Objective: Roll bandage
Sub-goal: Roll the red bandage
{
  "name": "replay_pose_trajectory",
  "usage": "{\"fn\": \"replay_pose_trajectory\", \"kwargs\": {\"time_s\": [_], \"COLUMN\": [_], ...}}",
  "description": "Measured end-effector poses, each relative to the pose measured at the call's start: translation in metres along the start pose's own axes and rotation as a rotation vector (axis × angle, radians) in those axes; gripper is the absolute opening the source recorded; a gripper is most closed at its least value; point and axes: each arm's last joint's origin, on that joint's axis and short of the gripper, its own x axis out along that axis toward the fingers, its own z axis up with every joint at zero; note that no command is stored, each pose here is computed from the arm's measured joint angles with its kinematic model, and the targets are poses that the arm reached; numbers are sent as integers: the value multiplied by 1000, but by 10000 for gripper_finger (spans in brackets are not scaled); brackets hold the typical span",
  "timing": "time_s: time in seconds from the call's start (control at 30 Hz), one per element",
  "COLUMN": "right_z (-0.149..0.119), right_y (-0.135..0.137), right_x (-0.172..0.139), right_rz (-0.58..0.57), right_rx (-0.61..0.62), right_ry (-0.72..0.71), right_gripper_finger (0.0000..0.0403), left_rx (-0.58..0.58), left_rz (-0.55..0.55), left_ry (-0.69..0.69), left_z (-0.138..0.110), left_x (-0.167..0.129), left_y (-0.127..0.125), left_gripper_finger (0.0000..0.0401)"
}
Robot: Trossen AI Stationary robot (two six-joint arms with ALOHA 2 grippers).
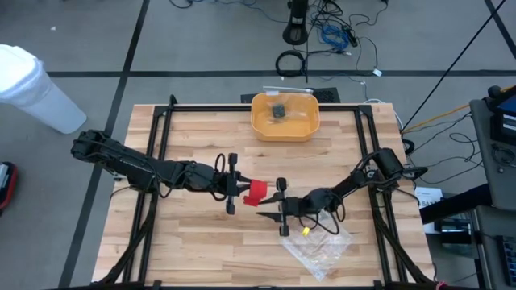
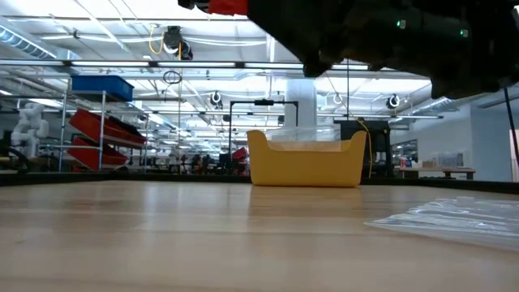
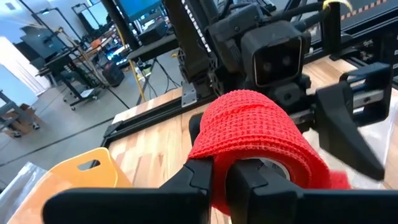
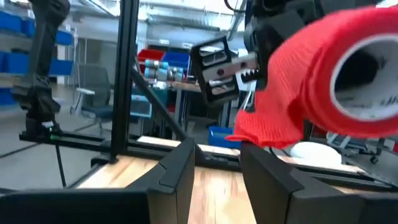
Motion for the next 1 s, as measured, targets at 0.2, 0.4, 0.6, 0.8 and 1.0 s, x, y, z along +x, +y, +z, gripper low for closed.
{"fn": "replay_pose_trajectory", "kwargs": {"time_s": [0.2,0.4,0.6,0.8,1.0], "right_z": [0,-1,1,2,1], "right_y": [-2,-6,-6,-12,-16], "right_x": [0,-1,0,1,3], "right_rz": [-79,-219,-155,-169,-59], "right_rx": [49,266,438,371,375], "right_ry": [3,3,-28,-39,-37], "right_gripper_finger": [116,116,116,107,12], "left_rx": [0,-1,-1,-3,-4], "left_rz": [1,1,2,6,11], "left_ry": [0,1,1,-4,-9], "left_z": [0,0,0,0,1], "left_x": [0,0,0,0,0], "left_y": [0,0,0,0,1], "left_gripper_finger": [10,11,11,11,11]}}
